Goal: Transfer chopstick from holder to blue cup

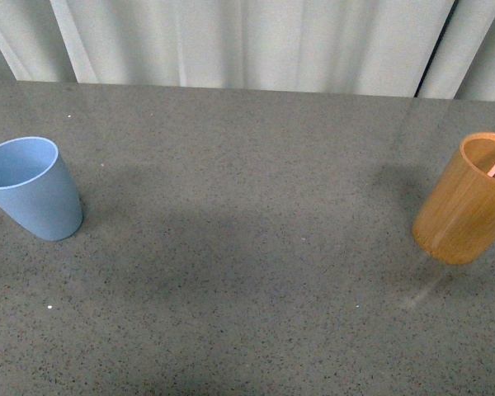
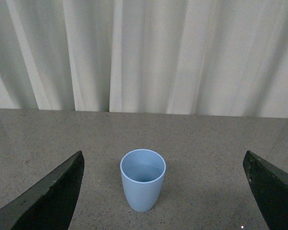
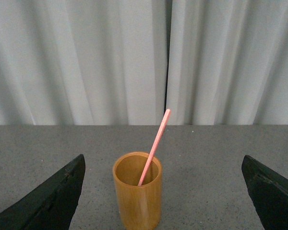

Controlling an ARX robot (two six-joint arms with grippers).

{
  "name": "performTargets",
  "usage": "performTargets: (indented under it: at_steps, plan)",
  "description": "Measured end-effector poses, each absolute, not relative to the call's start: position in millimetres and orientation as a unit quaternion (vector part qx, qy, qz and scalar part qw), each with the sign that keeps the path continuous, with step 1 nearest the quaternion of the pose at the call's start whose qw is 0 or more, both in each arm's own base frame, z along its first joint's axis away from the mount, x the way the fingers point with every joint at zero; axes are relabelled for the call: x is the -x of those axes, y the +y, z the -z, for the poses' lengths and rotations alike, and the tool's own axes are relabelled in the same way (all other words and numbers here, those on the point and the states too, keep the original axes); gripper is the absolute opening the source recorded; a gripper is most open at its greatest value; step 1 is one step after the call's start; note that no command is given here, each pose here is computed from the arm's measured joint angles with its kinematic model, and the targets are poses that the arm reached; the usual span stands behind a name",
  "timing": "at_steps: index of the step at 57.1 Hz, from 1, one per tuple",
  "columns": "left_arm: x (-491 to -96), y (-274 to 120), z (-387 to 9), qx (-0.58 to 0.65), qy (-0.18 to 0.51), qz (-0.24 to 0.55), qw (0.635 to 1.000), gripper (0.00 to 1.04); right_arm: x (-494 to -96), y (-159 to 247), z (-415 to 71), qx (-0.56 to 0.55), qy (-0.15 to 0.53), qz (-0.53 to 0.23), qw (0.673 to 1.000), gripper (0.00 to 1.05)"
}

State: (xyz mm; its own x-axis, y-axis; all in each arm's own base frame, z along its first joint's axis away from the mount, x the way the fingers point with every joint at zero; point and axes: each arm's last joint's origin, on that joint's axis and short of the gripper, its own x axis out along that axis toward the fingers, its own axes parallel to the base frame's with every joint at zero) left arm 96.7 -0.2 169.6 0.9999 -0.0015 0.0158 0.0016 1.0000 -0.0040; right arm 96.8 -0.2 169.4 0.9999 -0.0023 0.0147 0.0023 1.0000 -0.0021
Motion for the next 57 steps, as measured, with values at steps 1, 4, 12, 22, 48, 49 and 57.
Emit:
performTargets:
  at_steps: [1,4,12,22,48,49,57]
  plan:
    - [-96.7,-0.2,-169.6,0.002,-0.008,0.001,1.000,0.98,-96.8,-0.2,-169.4,0.001,-0.007,0.001,1.000,0.95]
    - [-96.7,-0.2,-169.6,0.002,-0.008,0.001,1.000,0.98,-96.8,-0.2,-169.4,0.001,-0.007,0.001,1.000,0.95]
    - [-96.7,-0.2,-169.6,0.002,-0.008,0.001,1.000,0.98,-96.9,-0.3,-169.3,0.001,-0.007,0.001,1.000,0.95]
    - [-96.7,-0.2,-169.6,0.002,-0.008,0.001,1.000,0.98,-96.8,-0.2,-169.4,0.001,-0.007,0.001,1.000,0.95]
    - [-96.7,-0.2,-169.6,0.002,-0.008,0.001,1.000,0.98,-96.8,-0.2,-169.4,0.001,-0.007,0.001,1.000,0.95]
    - [-96.7,-0.2,-169.6,0.002,-0.008,0.001,1.000,0.98,-96.8,-0.2,-169.4,0.001,-0.007,0.001,1.000,0.95]
    - [-96.7,-0.2,-169.6,0.002,-0.008,0.001,1.000,0.98,-96.8,-0.3,-169.4,0.001,-0.007,0.001,1.000,0.95]
